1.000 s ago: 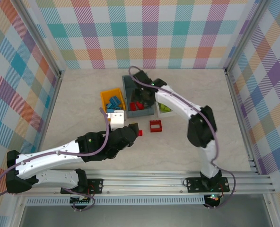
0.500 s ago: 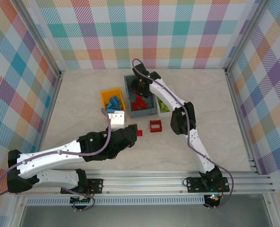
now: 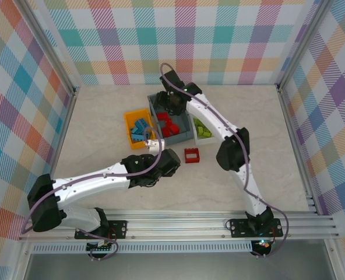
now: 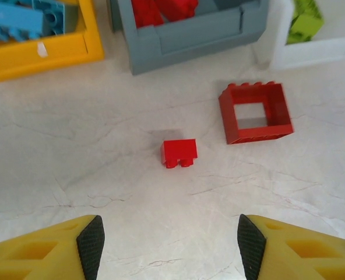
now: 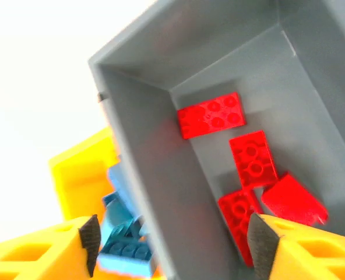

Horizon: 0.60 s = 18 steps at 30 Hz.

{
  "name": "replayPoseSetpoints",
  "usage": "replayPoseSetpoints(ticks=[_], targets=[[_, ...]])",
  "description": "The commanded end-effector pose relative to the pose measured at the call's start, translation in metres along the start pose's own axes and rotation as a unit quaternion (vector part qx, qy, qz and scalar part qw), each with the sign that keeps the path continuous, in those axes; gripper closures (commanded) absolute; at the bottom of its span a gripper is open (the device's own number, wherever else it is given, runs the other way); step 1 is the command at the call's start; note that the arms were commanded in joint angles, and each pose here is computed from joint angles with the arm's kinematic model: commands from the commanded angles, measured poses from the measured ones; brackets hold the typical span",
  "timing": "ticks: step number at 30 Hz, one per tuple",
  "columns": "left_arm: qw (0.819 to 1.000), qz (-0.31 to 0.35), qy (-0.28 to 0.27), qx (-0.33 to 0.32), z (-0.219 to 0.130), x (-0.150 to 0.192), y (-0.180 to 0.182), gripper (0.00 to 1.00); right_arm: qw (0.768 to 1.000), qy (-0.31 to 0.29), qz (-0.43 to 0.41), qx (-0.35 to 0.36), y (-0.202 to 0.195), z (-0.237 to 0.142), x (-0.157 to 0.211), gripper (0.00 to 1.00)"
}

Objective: Sort the legos into containers by color

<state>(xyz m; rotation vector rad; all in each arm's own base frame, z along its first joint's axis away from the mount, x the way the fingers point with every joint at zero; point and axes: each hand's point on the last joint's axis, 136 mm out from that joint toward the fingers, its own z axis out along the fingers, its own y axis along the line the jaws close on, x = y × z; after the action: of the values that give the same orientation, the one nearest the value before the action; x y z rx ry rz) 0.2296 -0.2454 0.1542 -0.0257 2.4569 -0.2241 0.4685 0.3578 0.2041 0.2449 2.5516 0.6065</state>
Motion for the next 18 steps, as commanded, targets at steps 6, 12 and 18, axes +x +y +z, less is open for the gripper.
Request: replayPoseSetpoints(ticks=[6,12,18], targets=[[0.996,-0.026,0.088,-0.001,0.062,0.017,-0.007,0.33,0.995,-0.095,0.0,-0.006,-0.042,-0.113,0.004,0.35],[0.992,-0.009,0.124,0.002,0.099,0.019,-0.019,0.34,0.995,-0.094,-0.043,0.003,-0.11,-0.143,0.064,0.35],[0.989,0.027,0.143,-0.016,0.12,0.026,-0.023,0.38,0.997,-0.056,-0.046,0.019,-0.166,-0.157,0.121,0.35]])
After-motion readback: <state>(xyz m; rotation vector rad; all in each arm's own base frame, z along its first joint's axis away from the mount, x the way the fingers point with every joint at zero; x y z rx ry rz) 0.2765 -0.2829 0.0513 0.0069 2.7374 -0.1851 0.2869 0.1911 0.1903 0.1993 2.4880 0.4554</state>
